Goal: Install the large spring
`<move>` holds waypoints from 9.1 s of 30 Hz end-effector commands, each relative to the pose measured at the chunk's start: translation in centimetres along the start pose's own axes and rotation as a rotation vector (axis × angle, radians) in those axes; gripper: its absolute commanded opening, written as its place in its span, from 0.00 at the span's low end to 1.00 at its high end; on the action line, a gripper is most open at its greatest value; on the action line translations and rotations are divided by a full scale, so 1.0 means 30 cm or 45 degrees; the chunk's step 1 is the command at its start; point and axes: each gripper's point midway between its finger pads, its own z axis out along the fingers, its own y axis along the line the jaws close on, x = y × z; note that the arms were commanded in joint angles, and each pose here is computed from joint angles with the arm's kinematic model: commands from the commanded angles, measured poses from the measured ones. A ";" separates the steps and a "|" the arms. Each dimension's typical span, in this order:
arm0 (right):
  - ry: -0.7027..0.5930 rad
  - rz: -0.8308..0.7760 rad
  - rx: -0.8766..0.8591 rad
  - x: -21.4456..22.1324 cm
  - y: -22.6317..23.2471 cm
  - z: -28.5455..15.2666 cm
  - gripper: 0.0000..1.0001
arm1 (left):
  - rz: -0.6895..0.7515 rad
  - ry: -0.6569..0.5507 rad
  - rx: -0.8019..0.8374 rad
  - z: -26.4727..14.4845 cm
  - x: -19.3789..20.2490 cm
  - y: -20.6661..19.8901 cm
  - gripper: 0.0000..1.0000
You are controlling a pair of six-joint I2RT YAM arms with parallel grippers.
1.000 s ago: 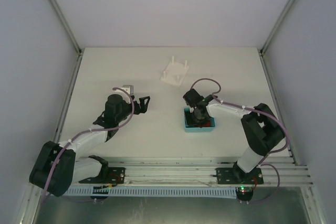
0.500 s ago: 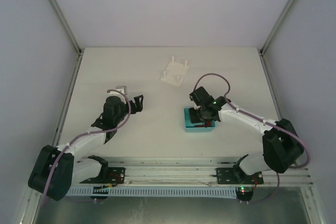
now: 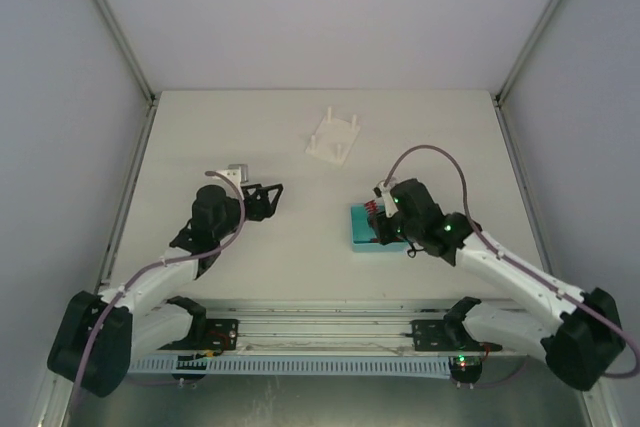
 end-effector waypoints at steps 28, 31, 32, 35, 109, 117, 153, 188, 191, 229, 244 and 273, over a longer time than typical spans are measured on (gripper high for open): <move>-0.717 -0.445 -0.313 -0.167 0.326 -0.084 0.06 | 0.054 0.431 0.533 0.016 0.130 -0.575 0.56; -0.728 -0.452 -0.306 -0.166 0.323 -0.087 0.07 | 0.048 0.455 0.521 0.024 0.145 -0.569 0.56; -0.729 -0.456 -0.306 -0.166 0.324 -0.087 0.07 | 0.046 0.463 0.516 0.027 0.150 -0.565 0.56; -0.724 -0.468 -0.301 -0.162 0.324 -0.082 0.07 | 0.039 0.489 0.543 0.030 0.158 -0.581 0.55; -0.410 0.088 0.224 -0.044 -0.100 -0.117 0.99 | 0.472 0.097 -0.430 0.692 -0.410 -0.113 0.00; -0.449 0.100 0.222 -0.042 -0.107 -0.123 0.99 | 0.469 0.082 -0.360 0.873 -0.455 -0.093 0.00; -0.466 0.099 0.271 -0.035 -0.133 -0.130 0.99 | 0.489 0.070 -0.276 1.159 -0.366 -0.019 0.00; -0.362 0.079 0.252 -0.038 -0.108 -0.070 0.99 | 0.431 0.014 -0.096 0.887 -0.531 -0.225 0.62; -0.301 0.092 0.235 -0.030 -0.099 -0.049 0.99 | 0.405 -0.034 -0.093 0.768 -0.558 -0.249 0.67; 0.607 -0.798 0.081 0.035 -0.158 0.151 0.50 | 0.176 -0.040 -0.109 0.032 0.034 -0.009 0.99; 0.668 -0.858 0.086 0.085 -0.197 0.247 0.46 | 0.171 -0.101 -0.109 -0.005 0.009 -0.013 0.99; 0.672 -0.816 0.003 0.141 -0.164 0.232 0.14 | 0.172 -0.083 -0.111 0.008 0.018 -0.012 0.99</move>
